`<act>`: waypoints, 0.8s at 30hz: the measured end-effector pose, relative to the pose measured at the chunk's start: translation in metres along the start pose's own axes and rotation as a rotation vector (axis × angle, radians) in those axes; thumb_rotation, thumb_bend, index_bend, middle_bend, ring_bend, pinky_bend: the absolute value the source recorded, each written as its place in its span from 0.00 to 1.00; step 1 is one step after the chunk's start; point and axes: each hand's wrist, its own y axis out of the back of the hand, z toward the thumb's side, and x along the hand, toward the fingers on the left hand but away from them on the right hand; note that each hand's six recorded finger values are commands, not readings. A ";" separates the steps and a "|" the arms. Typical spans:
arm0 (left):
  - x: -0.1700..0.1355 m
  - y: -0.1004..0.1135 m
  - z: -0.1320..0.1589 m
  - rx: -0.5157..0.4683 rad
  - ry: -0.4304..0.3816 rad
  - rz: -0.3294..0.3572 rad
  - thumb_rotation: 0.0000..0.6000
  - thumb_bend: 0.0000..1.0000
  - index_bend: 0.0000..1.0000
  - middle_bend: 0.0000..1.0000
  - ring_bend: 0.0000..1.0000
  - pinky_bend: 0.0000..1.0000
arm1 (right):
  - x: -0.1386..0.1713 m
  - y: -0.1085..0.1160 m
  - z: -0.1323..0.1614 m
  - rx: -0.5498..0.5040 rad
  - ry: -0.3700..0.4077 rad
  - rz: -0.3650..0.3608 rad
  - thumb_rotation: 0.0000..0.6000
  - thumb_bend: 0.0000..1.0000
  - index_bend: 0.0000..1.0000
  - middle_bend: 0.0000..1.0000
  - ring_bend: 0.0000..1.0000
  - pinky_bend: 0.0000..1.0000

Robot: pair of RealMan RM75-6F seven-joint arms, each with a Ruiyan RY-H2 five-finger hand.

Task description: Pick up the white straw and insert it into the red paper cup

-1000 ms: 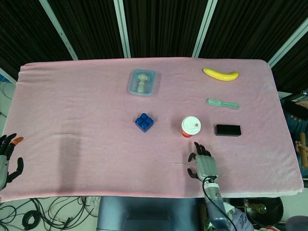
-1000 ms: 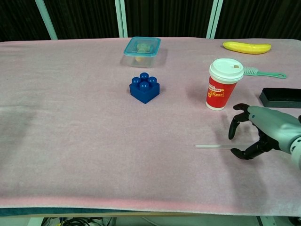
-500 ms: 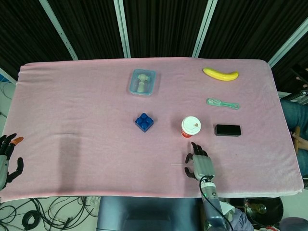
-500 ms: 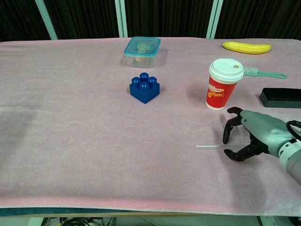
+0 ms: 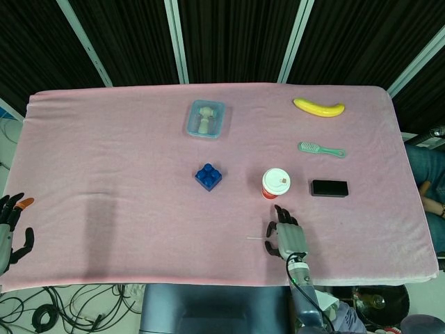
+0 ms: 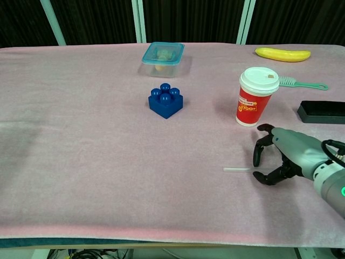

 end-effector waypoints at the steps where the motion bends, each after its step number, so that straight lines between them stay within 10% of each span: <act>1: 0.000 0.000 0.000 0.000 0.000 0.000 1.00 0.58 0.19 0.09 0.02 0.00 | 0.000 0.000 0.000 -0.002 0.001 0.001 1.00 0.30 0.58 0.00 0.00 0.15; 24: 0.000 0.000 -0.001 0.000 0.005 -0.003 1.00 0.58 0.19 0.09 0.02 0.00 | 0.018 0.048 -0.012 -0.029 0.032 -0.021 1.00 0.33 0.60 0.00 0.00 0.15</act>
